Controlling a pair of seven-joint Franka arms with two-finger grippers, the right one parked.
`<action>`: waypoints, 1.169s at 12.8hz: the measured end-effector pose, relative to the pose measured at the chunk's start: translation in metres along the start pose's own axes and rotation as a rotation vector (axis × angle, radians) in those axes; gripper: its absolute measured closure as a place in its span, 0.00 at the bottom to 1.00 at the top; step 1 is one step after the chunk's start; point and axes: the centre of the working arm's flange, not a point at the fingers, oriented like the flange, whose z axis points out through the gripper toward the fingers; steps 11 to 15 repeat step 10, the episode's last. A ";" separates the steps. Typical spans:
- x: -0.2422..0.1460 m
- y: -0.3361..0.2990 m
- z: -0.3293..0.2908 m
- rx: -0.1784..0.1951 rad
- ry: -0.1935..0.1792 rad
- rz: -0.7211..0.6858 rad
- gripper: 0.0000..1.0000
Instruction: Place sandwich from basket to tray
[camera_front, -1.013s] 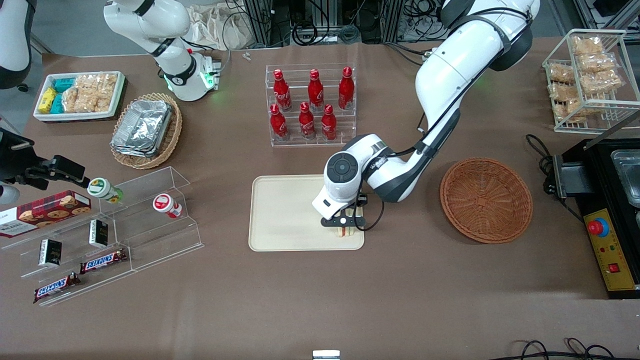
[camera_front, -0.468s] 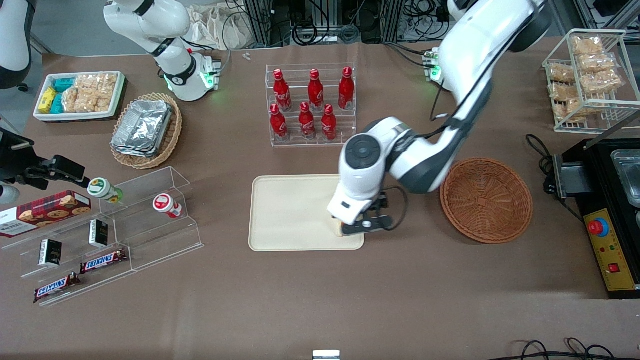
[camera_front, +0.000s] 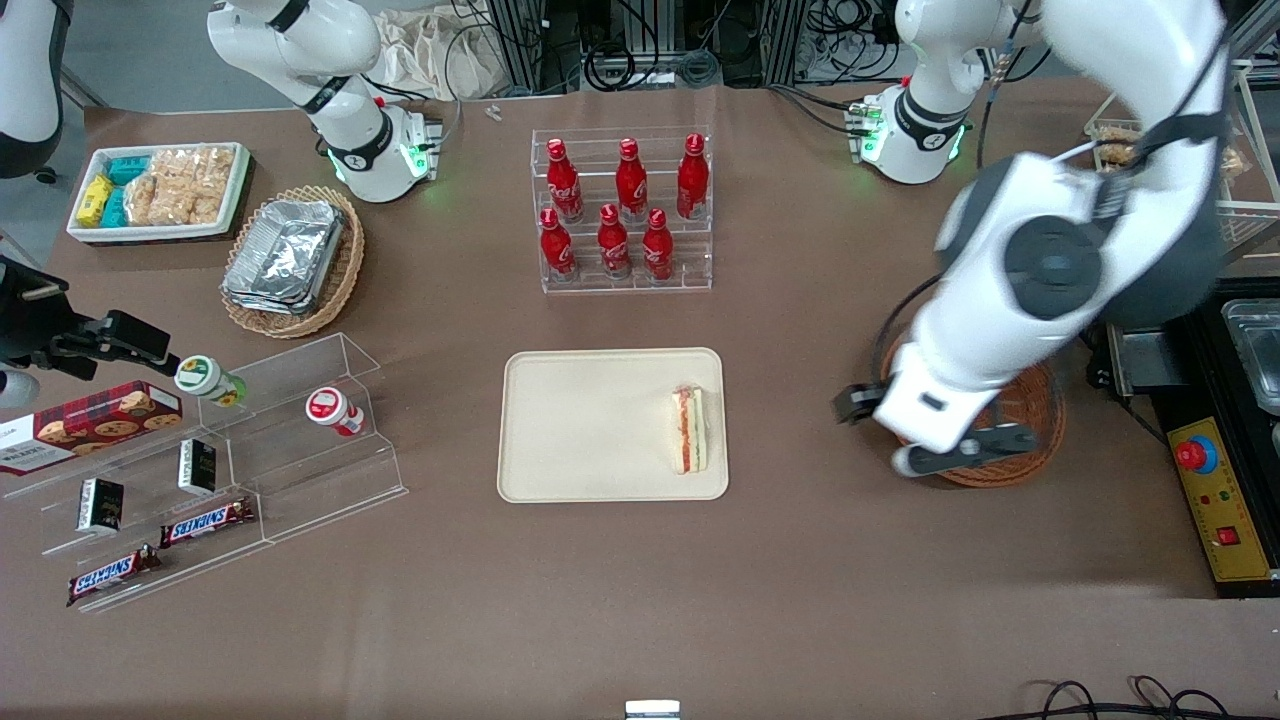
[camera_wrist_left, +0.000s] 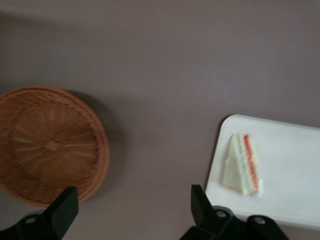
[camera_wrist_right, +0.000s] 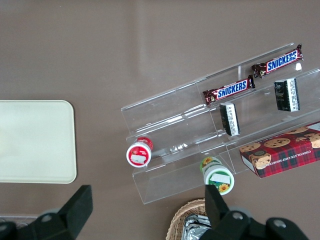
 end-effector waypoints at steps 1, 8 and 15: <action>0.001 -0.028 -0.014 0.000 -0.009 0.043 0.00; -0.008 -0.188 -0.038 0.012 -0.020 0.250 0.00; -0.009 -0.193 -0.039 0.013 -0.015 0.262 0.00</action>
